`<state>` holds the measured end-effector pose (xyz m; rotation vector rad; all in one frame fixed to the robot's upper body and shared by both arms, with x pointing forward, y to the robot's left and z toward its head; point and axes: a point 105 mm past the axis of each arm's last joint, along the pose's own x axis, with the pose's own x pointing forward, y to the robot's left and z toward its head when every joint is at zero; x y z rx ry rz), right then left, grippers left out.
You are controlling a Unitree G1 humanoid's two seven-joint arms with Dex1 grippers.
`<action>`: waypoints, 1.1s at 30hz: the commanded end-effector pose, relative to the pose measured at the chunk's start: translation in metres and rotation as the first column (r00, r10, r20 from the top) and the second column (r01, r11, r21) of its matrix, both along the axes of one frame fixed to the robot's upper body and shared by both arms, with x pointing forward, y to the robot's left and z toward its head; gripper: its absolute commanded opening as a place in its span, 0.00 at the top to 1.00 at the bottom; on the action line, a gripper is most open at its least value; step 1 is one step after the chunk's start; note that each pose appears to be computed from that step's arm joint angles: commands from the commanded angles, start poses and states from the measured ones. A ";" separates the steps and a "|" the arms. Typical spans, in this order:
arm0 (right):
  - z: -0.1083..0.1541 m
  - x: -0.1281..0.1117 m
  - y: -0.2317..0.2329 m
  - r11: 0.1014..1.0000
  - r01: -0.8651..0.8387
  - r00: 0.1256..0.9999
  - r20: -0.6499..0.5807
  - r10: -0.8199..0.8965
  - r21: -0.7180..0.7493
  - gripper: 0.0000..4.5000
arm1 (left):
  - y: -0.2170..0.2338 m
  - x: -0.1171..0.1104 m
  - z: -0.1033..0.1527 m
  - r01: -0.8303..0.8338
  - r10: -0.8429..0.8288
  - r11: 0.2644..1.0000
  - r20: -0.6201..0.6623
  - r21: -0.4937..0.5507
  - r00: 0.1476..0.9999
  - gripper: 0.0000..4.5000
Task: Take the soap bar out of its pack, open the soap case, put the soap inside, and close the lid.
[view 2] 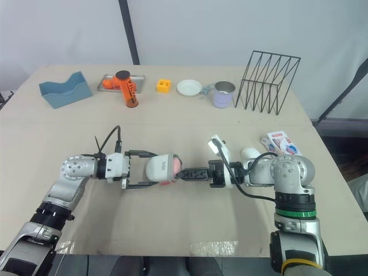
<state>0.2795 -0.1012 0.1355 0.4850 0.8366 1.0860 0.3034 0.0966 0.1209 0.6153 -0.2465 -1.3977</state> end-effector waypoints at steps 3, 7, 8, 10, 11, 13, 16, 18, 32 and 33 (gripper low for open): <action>0.017 -0.006 0.002 0.998 -0.045 0.997 0.059 0.041 0.050 0.03 | 0.000 0.003 0.011 -0.002 0.003 1.000 0.041 -0.016 0.999 0.21; 0.017 -0.005 0.008 0.997 -0.047 0.997 0.060 0.043 0.060 0.03 | -0.003 0.003 0.011 0.000 0.001 1.000 0.040 -0.018 0.999 0.21; 0.016 -0.005 0.010 0.997 -0.046 0.997 0.058 0.043 0.059 0.03 | -0.003 0.003 0.010 0.000 0.001 1.000 0.040 -0.018 0.999 0.21; 0.015 -0.004 0.013 0.997 -0.043 0.998 0.056 0.040 0.058 0.03 | -0.004 0.003 0.010 -0.001 0.001 1.000 0.040 -0.018 0.999 0.21; 0.015 -0.003 0.015 0.997 -0.042 0.998 0.056 0.039 0.058 0.03 | -0.004 0.003 0.010 -0.001 0.001 1.000 0.040 -0.017 0.999 0.21; 0.015 -0.001 0.018 0.998 -0.036 0.998 0.056 0.033 0.059 0.03 | -0.004 0.004 0.010 -0.002 0.003 1.000 0.039 -0.017 0.999 0.21; 0.016 0.001 0.023 0.998 -0.030 0.998 0.061 0.026 0.064 0.03 | -0.004 0.003 0.008 -0.003 0.004 1.000 0.037 -0.013 0.999 0.21; 0.017 0.002 0.024 0.998 -0.024 0.998 0.062 0.019 0.066 0.03 | -0.004 0.003 0.008 -0.005 0.005 1.000 0.036 -0.009 0.999 0.21; 0.011 0.008 0.033 0.998 0.031 0.999 0.021 -0.033 0.058 0.03 | -0.007 0.009 0.004 -0.032 0.030 0.999 0.061 0.024 0.998 0.21; 0.010 0.008 0.033 0.998 0.035 0.999 0.020 -0.036 0.053 0.03 | -0.008 0.009 0.004 -0.034 0.032 0.999 0.062 0.025 0.998 0.21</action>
